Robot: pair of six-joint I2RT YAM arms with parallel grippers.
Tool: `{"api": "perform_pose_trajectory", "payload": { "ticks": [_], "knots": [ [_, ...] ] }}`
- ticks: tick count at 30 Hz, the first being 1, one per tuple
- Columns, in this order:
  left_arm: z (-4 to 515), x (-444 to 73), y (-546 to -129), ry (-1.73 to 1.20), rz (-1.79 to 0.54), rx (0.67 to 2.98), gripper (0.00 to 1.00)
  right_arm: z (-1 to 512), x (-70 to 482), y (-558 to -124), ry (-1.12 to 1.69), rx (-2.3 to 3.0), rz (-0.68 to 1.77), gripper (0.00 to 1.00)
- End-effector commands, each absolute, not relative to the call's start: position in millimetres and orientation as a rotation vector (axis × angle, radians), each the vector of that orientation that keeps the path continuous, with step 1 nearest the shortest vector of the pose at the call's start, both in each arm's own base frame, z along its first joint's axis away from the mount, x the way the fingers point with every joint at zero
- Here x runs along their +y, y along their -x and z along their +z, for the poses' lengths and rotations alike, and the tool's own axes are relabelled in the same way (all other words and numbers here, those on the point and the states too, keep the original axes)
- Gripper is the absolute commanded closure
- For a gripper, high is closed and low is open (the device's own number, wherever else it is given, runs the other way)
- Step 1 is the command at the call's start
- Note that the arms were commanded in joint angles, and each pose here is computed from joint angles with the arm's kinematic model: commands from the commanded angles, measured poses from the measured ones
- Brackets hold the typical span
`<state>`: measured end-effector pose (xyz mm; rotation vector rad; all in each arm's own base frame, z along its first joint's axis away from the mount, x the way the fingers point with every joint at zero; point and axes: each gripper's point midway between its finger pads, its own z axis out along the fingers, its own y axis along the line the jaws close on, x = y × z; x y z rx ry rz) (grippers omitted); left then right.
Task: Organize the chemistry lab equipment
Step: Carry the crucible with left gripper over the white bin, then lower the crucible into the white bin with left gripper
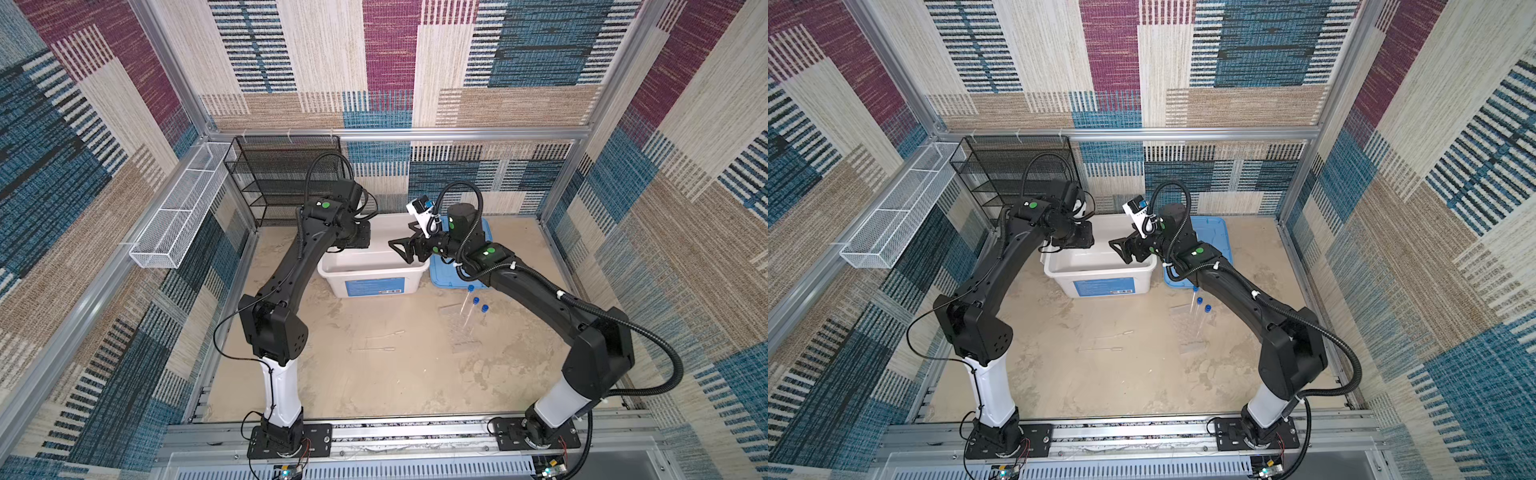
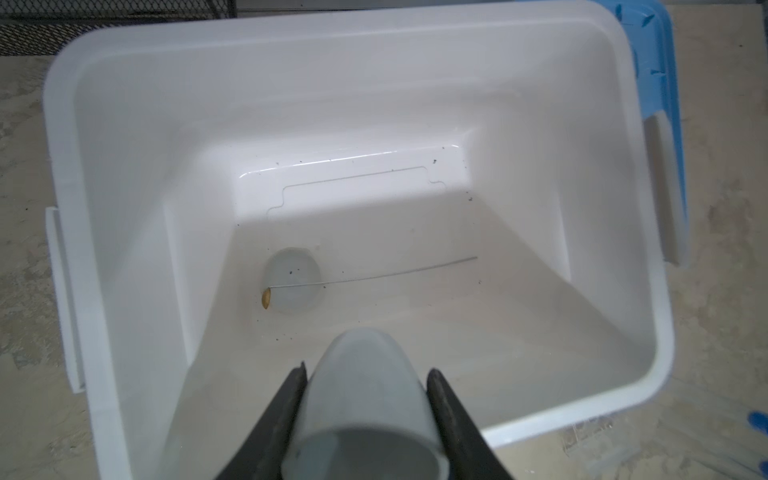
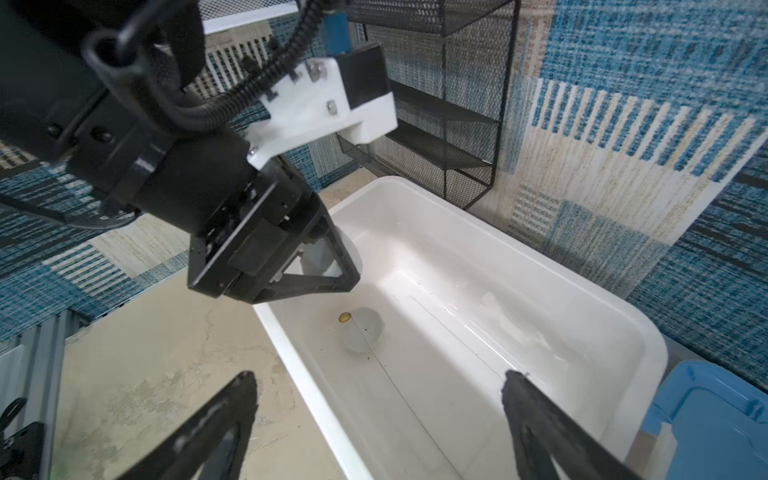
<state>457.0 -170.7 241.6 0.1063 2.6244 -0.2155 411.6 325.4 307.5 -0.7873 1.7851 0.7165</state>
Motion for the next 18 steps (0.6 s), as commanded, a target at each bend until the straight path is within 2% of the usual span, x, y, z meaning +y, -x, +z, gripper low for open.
{"api": "perform_pose_trajectory", "payload": {
  "ticks": [1,11,15,18],
  "knots": [
    [234.7,-161.8,-466.1,-0.144,-0.11,2.631,0.72,303.5,326.5,-423.6,0.775,1.789,0.68,0.06],
    [184.0,-161.8,-511.3,-0.082,-0.037,2.672,0.73,287.7,336.9,-445.7,0.775,1.807,0.658,0.06],
    [162.0,-167.6,-513.0,-0.067,-0.053,2.713,0.73,268.2,341.3,-448.9,0.798,1.858,0.666,0.06],
    [146.8,-167.1,-510.9,-0.068,-0.033,2.744,0.73,272.9,343.5,-452.7,0.801,1.847,0.661,0.07]
  ]
}}
